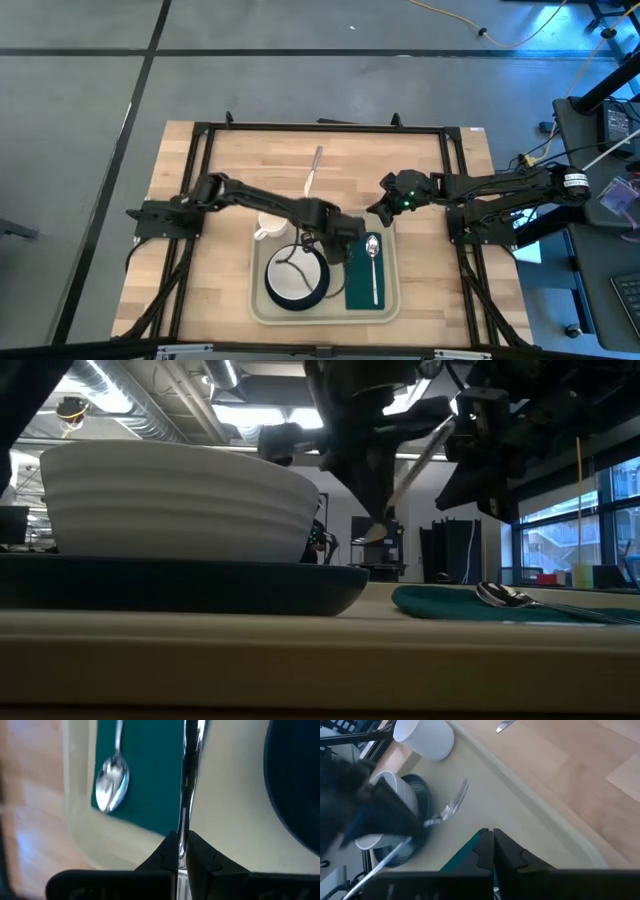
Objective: Set up tray
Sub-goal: Put the silver fork on the green napkin to the left of the silver spoon
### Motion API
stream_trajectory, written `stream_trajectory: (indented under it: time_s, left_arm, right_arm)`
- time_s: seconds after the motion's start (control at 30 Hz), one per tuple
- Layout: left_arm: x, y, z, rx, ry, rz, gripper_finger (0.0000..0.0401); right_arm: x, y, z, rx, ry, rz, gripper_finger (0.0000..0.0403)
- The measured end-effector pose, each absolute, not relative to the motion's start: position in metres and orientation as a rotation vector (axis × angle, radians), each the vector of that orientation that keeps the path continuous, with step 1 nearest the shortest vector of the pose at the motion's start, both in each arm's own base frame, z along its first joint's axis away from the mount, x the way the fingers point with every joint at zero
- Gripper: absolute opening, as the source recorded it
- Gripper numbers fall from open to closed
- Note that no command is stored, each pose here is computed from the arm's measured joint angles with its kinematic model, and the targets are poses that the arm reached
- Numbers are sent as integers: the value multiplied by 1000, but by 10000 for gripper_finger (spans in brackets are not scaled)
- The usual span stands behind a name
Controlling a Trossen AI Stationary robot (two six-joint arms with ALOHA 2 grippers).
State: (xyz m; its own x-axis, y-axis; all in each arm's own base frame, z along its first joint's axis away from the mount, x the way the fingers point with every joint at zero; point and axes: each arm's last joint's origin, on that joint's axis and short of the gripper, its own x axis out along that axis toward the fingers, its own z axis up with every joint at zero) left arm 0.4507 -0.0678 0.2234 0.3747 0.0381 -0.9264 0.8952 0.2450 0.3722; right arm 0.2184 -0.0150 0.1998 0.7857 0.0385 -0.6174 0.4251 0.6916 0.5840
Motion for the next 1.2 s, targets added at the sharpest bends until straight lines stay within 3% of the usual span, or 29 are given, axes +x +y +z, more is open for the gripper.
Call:
stream_trajectory:
  time_s: [0.4,0.67,1.2]
  left_arm:
    - [462,-104,207,1468,964,-835,8]
    - [470,-104,210,1382,921,-696,8]
    - [478,-110,190,1249,912,-699,8]
  right_arm:
    - [218,-15,200,791,643,-238,3]
    - [218,-15,200,815,641,-248,3]
    - [218,-15,200,812,640,-247,3]
